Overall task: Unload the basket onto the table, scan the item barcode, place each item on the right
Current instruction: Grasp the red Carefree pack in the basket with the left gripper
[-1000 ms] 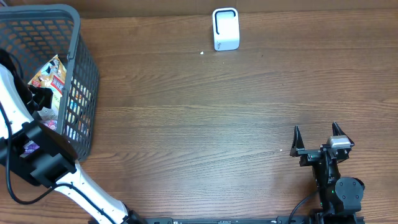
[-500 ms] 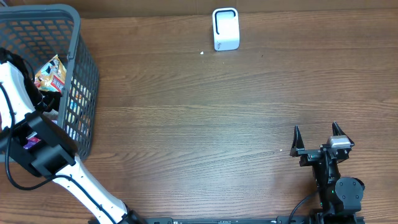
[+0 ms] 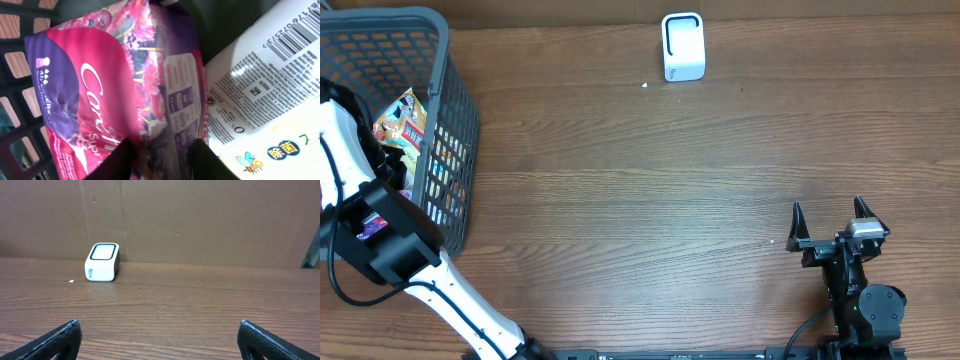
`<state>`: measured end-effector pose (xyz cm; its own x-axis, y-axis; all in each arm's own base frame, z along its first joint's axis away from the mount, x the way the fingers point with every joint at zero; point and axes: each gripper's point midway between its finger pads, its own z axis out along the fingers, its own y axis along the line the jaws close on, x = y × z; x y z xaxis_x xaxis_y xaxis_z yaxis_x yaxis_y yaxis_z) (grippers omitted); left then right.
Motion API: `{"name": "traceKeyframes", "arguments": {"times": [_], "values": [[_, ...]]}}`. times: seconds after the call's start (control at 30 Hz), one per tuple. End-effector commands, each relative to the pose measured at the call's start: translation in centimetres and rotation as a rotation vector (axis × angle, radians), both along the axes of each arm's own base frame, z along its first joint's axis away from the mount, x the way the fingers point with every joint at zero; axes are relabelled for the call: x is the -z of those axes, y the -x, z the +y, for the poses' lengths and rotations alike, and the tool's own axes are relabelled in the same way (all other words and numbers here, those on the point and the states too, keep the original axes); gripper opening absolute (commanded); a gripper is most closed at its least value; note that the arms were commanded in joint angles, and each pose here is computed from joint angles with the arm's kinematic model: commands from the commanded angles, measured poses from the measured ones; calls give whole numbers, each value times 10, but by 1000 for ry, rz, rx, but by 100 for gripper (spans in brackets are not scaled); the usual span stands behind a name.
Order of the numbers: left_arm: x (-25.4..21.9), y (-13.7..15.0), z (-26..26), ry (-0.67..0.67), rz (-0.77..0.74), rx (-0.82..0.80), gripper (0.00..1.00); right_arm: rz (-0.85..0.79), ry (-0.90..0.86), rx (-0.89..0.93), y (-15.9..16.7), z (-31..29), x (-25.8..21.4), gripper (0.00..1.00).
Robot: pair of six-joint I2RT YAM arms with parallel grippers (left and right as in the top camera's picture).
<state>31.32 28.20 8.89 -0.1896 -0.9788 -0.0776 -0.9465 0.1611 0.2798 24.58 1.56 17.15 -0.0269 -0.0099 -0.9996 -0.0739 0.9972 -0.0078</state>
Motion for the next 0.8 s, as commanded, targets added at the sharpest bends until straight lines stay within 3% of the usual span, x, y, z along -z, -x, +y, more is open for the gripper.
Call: {"name": "traceKeyframes", "arguments": {"times": [0.0, 0.1, 0.23, 0.33, 0.37, 0.6, 0.77], "values": [[6, -1, -4, 14, 11, 2, 48, -3, 1, 12, 0, -2, 2, 100], [9, 1, -10, 42, 19, 0, 46, -3, 1, 12, 0, -2, 2, 100], [20, 6, -20, 82, 45, 3, 32, -3, 1, 12, 0, -2, 2, 100], [22, 9, -23, 93, 61, 4, 7, -3, 1, 11, 0, -2, 2, 100], [22, 10, -24, 95, 64, 4, 4, -3, 1, 12, 0, -2, 2, 100], [-7, 10, -23, 103, 58, 45, 4, -3, 1, 12, 0, -2, 2, 100], [-58, -30, -32, 134, -189, 186, 4, -3, 1, 11, 0, -2, 2, 100]]}}
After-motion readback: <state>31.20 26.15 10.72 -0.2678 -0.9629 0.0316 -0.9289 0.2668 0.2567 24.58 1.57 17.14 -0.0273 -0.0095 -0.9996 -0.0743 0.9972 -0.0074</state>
